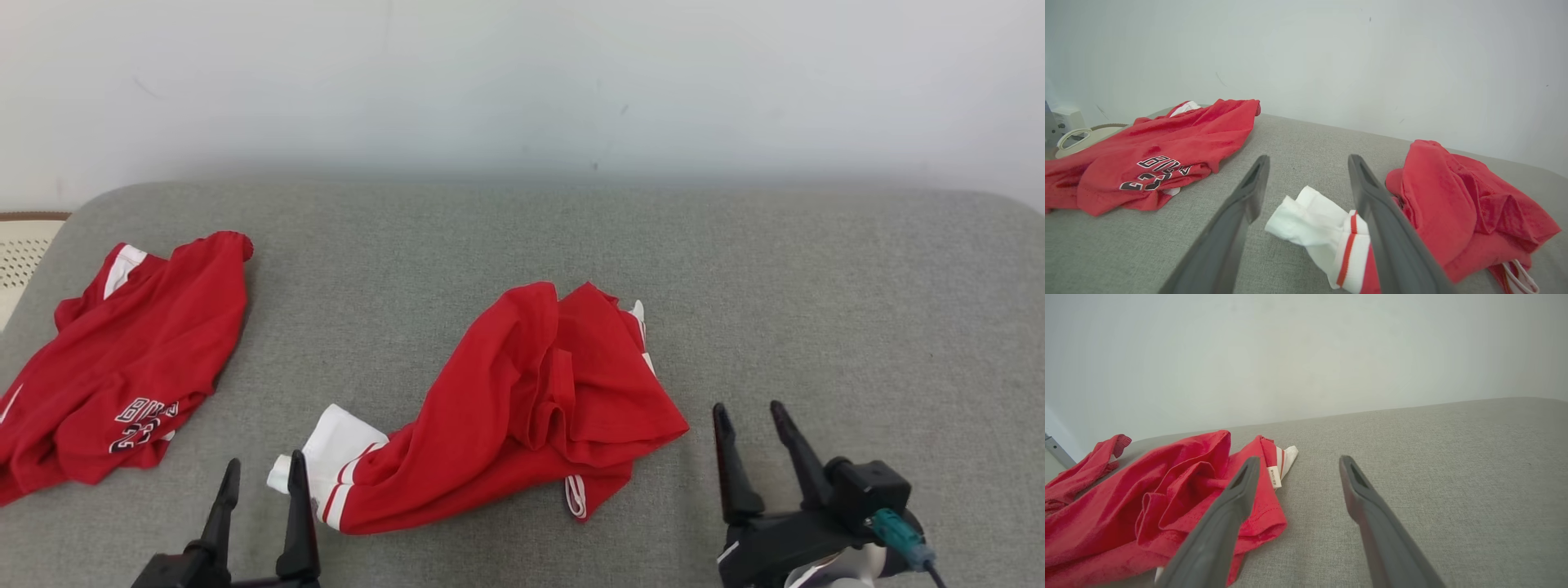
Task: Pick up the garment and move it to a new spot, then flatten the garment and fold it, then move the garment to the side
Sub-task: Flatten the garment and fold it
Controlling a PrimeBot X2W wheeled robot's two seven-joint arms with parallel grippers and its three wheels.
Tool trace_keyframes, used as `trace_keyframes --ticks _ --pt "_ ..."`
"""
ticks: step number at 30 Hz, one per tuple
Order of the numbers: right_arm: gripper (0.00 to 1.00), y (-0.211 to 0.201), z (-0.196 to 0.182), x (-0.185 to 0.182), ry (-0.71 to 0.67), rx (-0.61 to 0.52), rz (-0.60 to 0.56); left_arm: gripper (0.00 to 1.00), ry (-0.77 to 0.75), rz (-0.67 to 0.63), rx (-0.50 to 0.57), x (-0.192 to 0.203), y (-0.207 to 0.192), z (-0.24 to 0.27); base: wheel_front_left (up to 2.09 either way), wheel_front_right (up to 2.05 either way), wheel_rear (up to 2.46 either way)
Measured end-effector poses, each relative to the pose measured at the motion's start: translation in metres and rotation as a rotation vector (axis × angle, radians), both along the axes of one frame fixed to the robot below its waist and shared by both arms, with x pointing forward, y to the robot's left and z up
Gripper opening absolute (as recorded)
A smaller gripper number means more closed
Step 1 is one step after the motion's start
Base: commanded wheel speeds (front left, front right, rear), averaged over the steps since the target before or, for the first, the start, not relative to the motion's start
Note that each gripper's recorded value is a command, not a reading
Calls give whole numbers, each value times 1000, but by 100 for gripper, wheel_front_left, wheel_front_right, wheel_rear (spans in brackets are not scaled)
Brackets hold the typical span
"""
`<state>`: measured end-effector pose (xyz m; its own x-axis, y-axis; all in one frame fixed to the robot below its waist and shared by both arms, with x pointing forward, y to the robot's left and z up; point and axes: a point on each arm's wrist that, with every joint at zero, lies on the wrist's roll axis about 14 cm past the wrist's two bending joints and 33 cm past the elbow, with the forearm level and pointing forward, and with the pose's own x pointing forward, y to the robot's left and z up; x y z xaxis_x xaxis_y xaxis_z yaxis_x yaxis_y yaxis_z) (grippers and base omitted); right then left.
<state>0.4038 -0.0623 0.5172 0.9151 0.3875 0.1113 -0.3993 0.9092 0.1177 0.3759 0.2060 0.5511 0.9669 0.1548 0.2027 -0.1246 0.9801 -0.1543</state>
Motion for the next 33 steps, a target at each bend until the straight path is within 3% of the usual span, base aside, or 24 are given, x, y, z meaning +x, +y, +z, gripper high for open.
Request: trace_keyframes --ticks 8,19,28,33 --pt "100 34 -13 -6 79 13 115 100 -10 62 16 -14 20 3 0 0 0" --pt "100 85 -17 5 136 -62 283 100 -12 97 4 -30 31 3 0 0 0" --pt "100 117 -27 17 203 -102 361 100 -9 142 -13 -45 41 2 0 0 0" --pt "100 124 -52 21 301 -182 382 100 1 175 -23 -51 50 -1 0 0 0"
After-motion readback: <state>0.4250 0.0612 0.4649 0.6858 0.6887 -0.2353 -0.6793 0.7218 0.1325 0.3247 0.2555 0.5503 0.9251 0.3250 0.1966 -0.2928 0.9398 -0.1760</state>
